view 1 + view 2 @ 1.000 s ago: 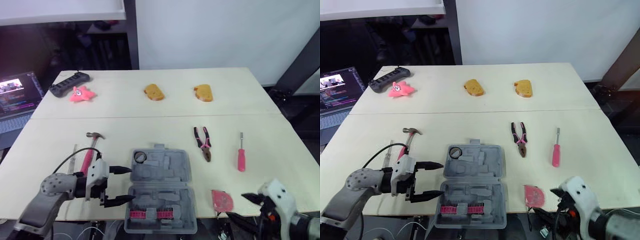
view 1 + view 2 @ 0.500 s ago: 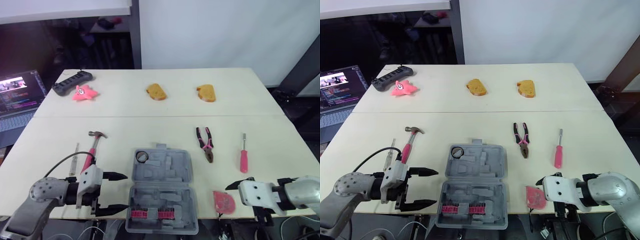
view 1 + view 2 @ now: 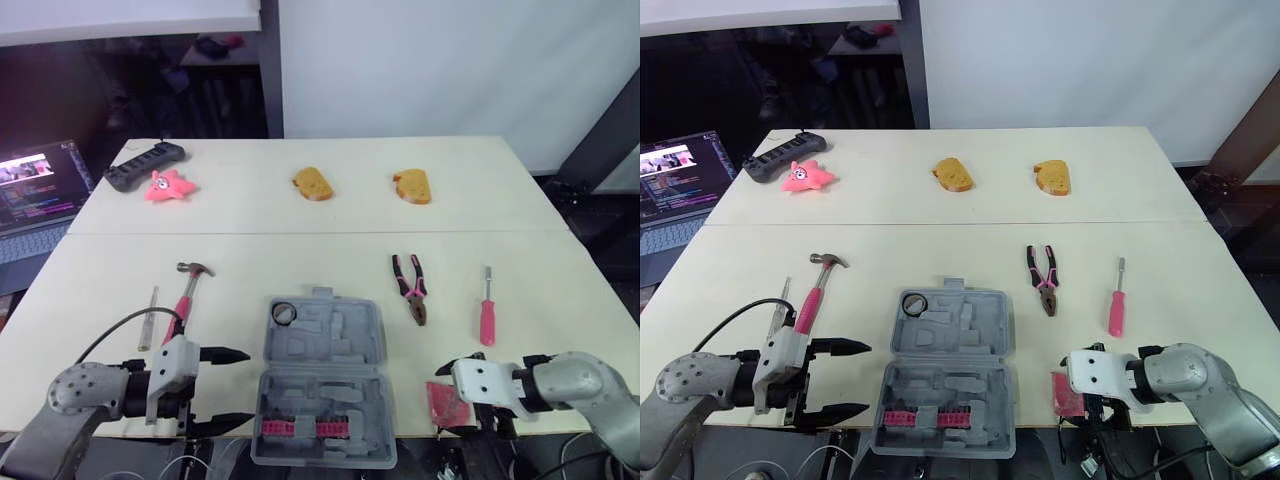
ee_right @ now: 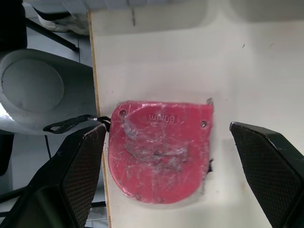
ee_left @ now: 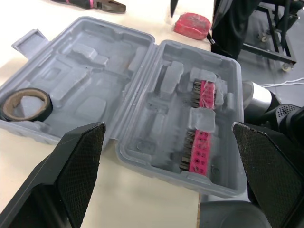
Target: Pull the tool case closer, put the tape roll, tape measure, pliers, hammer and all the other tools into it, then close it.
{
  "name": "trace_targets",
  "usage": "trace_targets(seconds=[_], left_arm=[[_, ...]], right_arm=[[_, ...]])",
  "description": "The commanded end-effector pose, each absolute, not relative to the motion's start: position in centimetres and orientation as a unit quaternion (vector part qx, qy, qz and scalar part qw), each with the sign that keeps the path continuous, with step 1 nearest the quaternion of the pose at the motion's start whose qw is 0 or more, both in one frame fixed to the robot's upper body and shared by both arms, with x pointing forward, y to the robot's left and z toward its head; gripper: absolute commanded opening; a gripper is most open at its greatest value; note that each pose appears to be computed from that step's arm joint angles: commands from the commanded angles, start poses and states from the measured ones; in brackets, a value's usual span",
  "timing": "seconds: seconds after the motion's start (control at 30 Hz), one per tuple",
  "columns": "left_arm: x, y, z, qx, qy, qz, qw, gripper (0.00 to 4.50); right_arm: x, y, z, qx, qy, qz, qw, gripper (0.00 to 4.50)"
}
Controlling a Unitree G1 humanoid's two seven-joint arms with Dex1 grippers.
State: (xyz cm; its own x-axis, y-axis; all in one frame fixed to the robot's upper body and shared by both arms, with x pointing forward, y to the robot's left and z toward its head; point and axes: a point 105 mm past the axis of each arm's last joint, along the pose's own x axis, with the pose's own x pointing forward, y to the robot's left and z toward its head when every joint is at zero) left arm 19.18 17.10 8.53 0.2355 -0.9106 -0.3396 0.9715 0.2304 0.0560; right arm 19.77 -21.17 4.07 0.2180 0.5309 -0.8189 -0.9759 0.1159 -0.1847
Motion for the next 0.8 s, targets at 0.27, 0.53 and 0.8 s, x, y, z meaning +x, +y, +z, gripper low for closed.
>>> trace_targets(seconds=[0.27, 0.53, 0.8], left_arm=[[19.7, 17.1, 9.6, 0.146, 0.098, -0.605, 0.776, 4.50], [19.7, 17.1, 9.7, 0.146, 0.098, -0.605, 0.777, 4.50], [20.3, 17.5, 9.8, 0.138, 0.094, -0.583, 0.795, 4.50]], right_arm=[[19.5, -21.2, 3.1, -0.369, 0.306, 0.545, 0.687, 4.42], [19.7, -21.0, 3.4, -0.364, 0.297, 0.542, 0.697, 2.92], [20.7, -19.1, 7.1, -0.356, 0.252, 0.547, 0.715, 2.92]])
